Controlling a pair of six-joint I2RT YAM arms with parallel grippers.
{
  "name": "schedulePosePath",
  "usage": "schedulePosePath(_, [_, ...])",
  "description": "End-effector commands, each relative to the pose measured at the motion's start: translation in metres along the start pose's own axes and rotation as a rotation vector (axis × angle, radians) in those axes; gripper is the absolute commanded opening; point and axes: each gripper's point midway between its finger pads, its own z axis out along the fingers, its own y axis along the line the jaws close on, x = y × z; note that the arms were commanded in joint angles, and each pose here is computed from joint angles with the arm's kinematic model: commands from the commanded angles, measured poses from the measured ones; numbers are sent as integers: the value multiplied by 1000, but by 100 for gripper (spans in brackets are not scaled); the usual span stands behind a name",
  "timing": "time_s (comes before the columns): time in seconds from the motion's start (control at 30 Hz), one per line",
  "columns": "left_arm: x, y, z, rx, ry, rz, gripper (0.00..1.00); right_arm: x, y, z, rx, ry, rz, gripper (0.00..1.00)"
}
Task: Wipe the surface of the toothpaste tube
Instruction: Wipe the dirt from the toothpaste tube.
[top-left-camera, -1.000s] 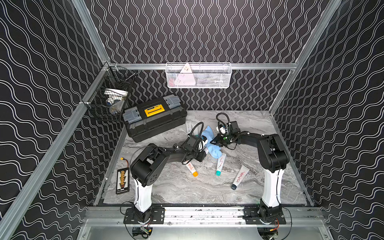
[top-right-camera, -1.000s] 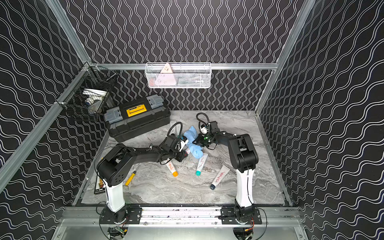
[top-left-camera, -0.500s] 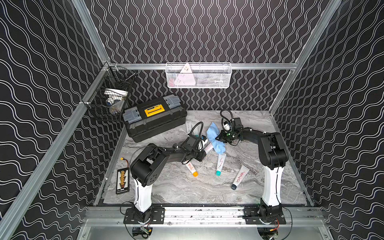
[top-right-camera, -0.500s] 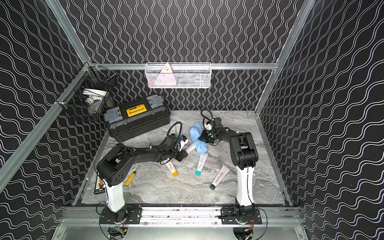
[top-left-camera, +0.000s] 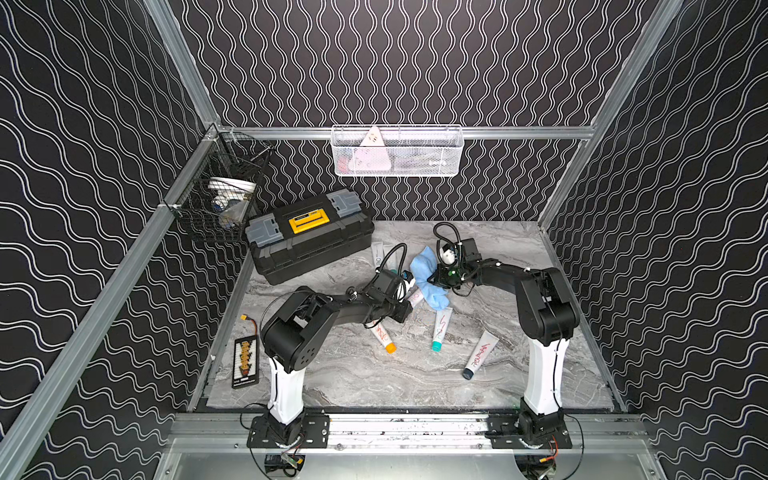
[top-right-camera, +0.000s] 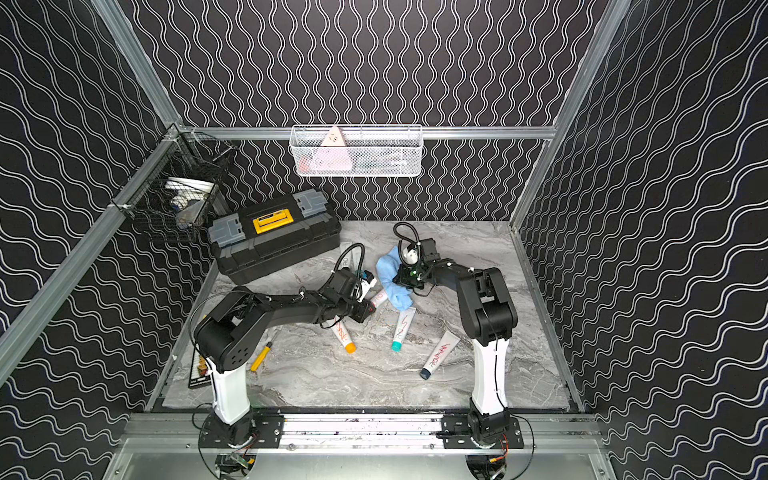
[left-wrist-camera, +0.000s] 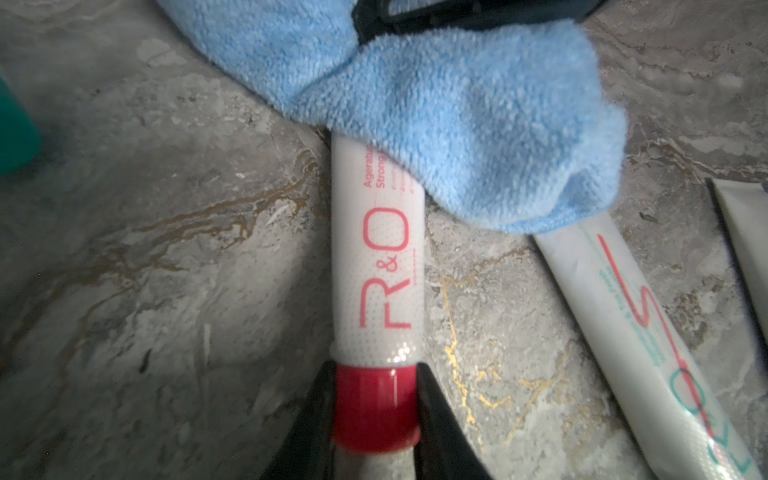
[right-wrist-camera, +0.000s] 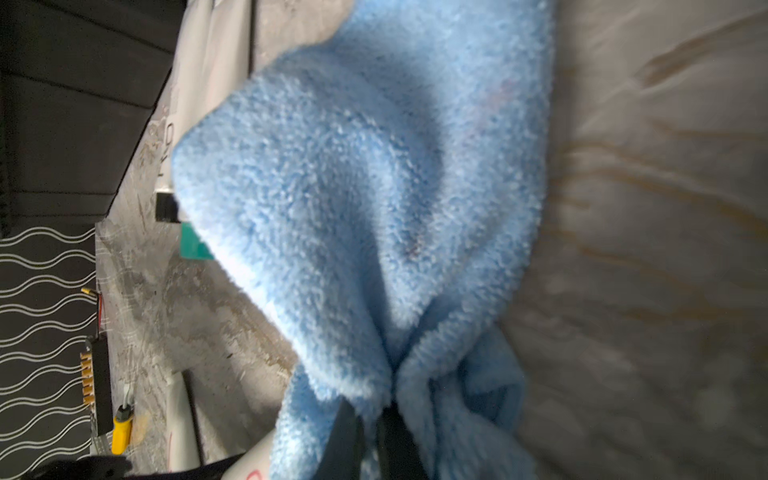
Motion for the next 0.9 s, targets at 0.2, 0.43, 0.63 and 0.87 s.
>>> schedulePosePath(0.2, [1, 8, 3, -35, 2, -35, 18, 76, 31, 5, -85, 213, 50, 0])
schedulePosePath(0.43, [1, 8, 3, -34, 3, -38, 17, 96, 63, 0, -157, 237, 15, 0])
schedulePosePath(0.63, [2, 9, 3, -34, 2, -39, 17, 98, 64, -1, -166, 238, 6, 0])
schedulePosePath(0.87, [2, 8, 2, -24, 0, -35, 18, 85, 39, 6, -111, 205, 60, 0])
